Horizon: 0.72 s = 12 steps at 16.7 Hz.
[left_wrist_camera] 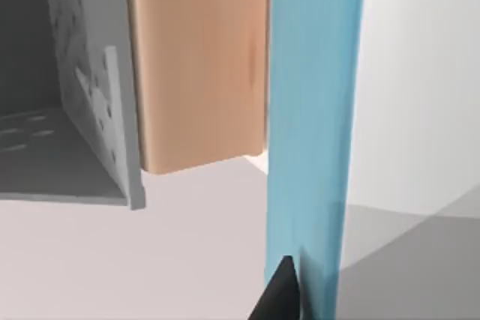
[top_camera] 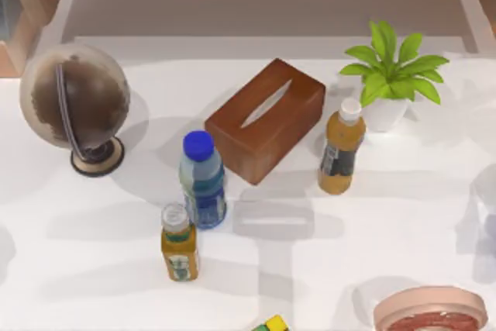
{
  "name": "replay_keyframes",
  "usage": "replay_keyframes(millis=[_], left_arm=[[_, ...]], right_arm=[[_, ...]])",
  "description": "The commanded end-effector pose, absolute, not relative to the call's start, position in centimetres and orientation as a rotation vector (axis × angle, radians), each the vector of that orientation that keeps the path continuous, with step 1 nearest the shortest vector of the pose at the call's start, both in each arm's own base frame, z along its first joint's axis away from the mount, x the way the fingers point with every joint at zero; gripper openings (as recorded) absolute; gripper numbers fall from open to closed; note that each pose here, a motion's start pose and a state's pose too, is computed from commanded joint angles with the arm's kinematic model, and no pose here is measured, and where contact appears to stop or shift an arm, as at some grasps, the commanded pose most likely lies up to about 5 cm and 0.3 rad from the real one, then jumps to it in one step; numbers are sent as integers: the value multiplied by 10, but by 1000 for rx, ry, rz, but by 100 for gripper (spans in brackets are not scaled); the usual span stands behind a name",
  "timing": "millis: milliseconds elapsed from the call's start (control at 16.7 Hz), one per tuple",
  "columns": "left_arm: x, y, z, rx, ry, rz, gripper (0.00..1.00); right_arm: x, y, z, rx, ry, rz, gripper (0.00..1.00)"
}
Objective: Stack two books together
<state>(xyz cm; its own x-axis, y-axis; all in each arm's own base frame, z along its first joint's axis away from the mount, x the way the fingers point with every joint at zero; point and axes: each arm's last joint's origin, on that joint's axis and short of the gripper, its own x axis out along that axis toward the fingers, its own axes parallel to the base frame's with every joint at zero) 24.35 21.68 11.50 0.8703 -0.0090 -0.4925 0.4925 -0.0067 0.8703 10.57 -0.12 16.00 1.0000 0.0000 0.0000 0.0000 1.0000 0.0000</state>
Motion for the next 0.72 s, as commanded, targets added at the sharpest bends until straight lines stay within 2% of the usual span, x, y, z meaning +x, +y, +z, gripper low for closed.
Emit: replay_keyframes(millis=[420, 720], left_arm=[[243, 217, 115, 1537, 396, -412, 98], [243, 217, 115, 1537, 396, -412, 100]], right_arm=[[106, -1, 160, 0, 0, 0, 100], [106, -1, 160, 0, 0, 0, 100]])
